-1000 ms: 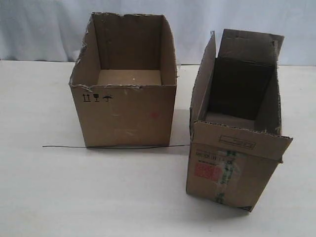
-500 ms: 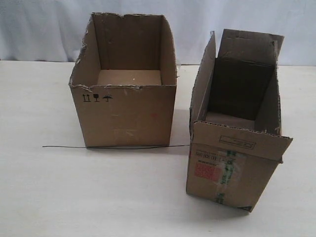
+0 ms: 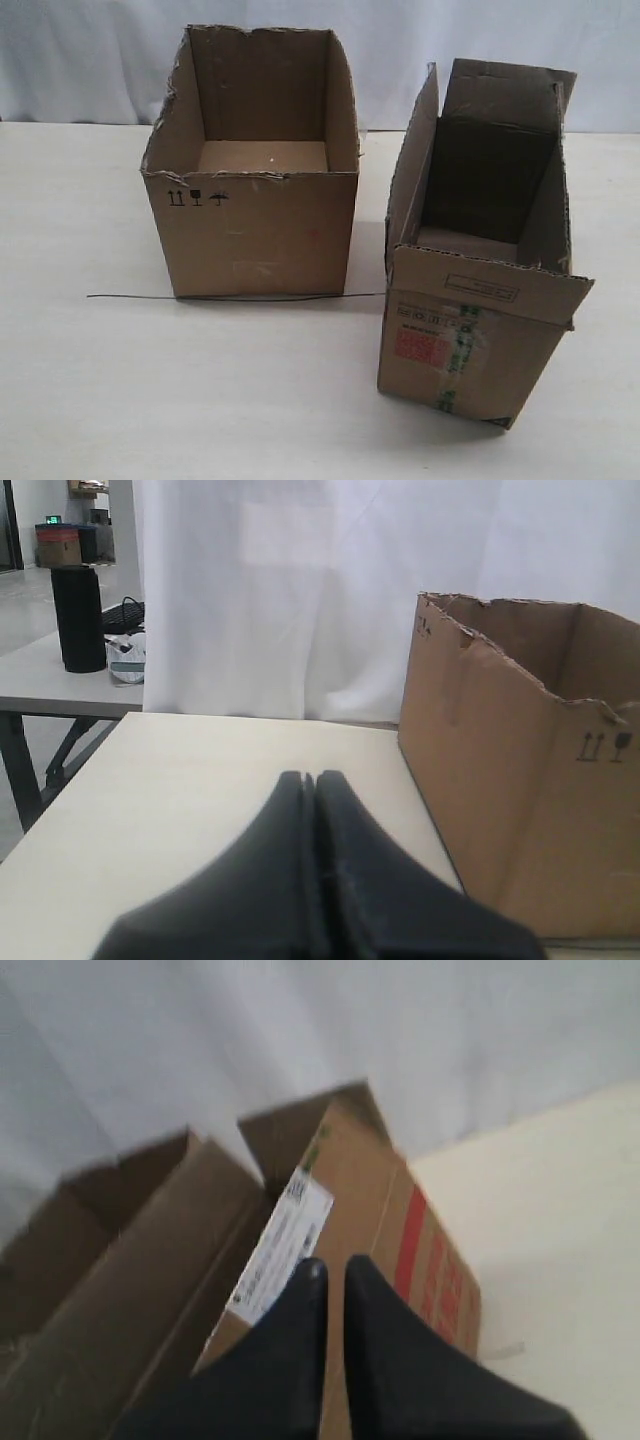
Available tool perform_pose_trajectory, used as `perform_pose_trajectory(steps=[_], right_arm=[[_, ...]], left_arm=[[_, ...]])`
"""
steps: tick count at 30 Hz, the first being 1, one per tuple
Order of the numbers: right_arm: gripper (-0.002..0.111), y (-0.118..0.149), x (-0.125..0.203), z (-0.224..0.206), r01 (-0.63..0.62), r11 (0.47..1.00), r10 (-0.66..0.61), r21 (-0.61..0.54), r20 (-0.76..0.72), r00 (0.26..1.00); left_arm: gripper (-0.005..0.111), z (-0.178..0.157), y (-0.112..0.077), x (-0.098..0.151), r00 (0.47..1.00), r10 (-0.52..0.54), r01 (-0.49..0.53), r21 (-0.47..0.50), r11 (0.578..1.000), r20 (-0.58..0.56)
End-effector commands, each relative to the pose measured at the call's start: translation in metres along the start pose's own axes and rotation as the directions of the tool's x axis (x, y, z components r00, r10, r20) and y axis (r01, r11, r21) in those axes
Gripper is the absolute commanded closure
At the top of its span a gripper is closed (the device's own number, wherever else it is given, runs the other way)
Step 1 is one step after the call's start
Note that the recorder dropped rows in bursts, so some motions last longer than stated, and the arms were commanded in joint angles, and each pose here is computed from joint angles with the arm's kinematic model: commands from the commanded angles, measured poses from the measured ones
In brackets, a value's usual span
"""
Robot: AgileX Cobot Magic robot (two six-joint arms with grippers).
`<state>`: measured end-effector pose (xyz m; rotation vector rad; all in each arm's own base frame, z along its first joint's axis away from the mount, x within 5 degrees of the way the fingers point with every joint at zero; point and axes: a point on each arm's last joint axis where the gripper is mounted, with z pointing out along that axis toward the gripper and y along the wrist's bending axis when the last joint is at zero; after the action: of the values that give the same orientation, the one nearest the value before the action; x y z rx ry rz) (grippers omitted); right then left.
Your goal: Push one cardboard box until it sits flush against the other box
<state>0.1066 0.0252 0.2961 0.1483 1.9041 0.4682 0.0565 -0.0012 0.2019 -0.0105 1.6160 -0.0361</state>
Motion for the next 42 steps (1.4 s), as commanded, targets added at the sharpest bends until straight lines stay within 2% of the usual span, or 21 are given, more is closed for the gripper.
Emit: perform_pose_trajectory(steps=[1, 5, 8, 11, 13, 15, 17, 19, 21, 24, 29, 35, 38, 42], right_arm=[[0.103, 0.005, -0.048, 0.03, 0.187, 0.969, -0.109, 0.162, -0.401, 0.91], [0.103, 0.003, -0.103, 0.04, 0.314, 0.89, -0.166, 0.331, -0.406, 0.898], [0.103, 0.006, -0.115, 0.054, 0.364, 0.877, -0.165, 0.313, -0.515, 0.841], [0.103, -0.002, -0.107, 0.085, 0.396, 0.872, -0.138, 0.288, -0.631, 0.763], [0.103, -0.012, -0.099, 0.105, 0.379, 0.894, -0.119, 0.239, -0.689, 0.715], [0.103, -0.025, -0.093, 0.122, 0.285, 0.944, -0.083, 0.166, -0.718, 0.691], [0.103, -0.046, -0.092, 0.135, 0.104, 0.989, -0.001, 0.102, -0.708, 0.706], [0.103, -0.07, -0.096, 0.144, -0.078, 0.994, 0.11, 0.078, -0.672, 0.733], [0.103, -0.093, -0.094, 0.153, -0.187, 0.981, 0.18, 0.06, -0.653, 0.736], [0.103, -0.118, -0.082, 0.169, -0.278, 0.959, 0.237, 0.05, -0.676, 0.698], [0.103, -0.144, -0.053, 0.202, -0.411, 0.911, 0.317, 0.042, -0.71, 0.629], [0.103, -0.172, -0.011, 0.239, -0.56, 0.827, 0.413, 0.052, -0.732, 0.542], [0.103, -0.175, 0.009, 0.253, -0.604, 0.794, 0.44, 0.072, -0.754, 0.487], [0.103, -0.162, 0.033, 0.274, -0.619, 0.785, 0.394, 0.026, -0.792, 0.466]], left_arm=[[0.107, 0.0, 0.0, 0.0, 1.0, 0.005, -0.005, -0.004, 1.0, 0.004], [0.107, 0.0, 0.0, 0.0, 1.0, 0.005, -0.005, -0.004, 1.0, 0.004], [0.107, 0.0, 0.0, 0.0, 1.0, 0.005, -0.005, -0.004, 1.0, 0.004], [0.107, 0.0, 0.0, 0.0, 1.0, 0.005, -0.005, -0.004, 1.0, 0.004], [0.107, 0.0, 0.0, 0.0, 1.0, 0.005, -0.005, -0.004, 1.0, 0.004], [0.107, 0.0, 0.0, 0.0, 1.0, 0.005, -0.005, -0.004, 1.0, 0.004], [0.107, 0.0, 0.0, 0.0, 1.0, 0.005, -0.005, -0.004, 1.0, 0.004], [0.107, 0.0, 0.0, 0.0, 1.0, 0.005, -0.005, -0.004, 1.0, 0.004], [0.107, 0.0, 0.0, 0.0, 1.0, 0.005, -0.005, -0.004, 1.0, 0.004], [0.107, 0.0, 0.0, 0.0, 1.0, 0.005, -0.005, -0.004, 1.0, 0.004], [0.107, 0.0, 0.0, 0.0, 1.0, 0.005, -0.005, -0.004, 1.0, 0.004], [0.107, 0.0, 0.0, 0.0, 1.0, 0.005, -0.005, -0.004, 1.0, 0.004], [0.107, 0.0, 0.0, 0.0, 1.0, 0.005, -0.005, -0.004, 1.0, 0.004], [0.107, 0.0, 0.0, 0.0, 1.0, 0.005, -0.005, -0.004, 1.0, 0.004]])
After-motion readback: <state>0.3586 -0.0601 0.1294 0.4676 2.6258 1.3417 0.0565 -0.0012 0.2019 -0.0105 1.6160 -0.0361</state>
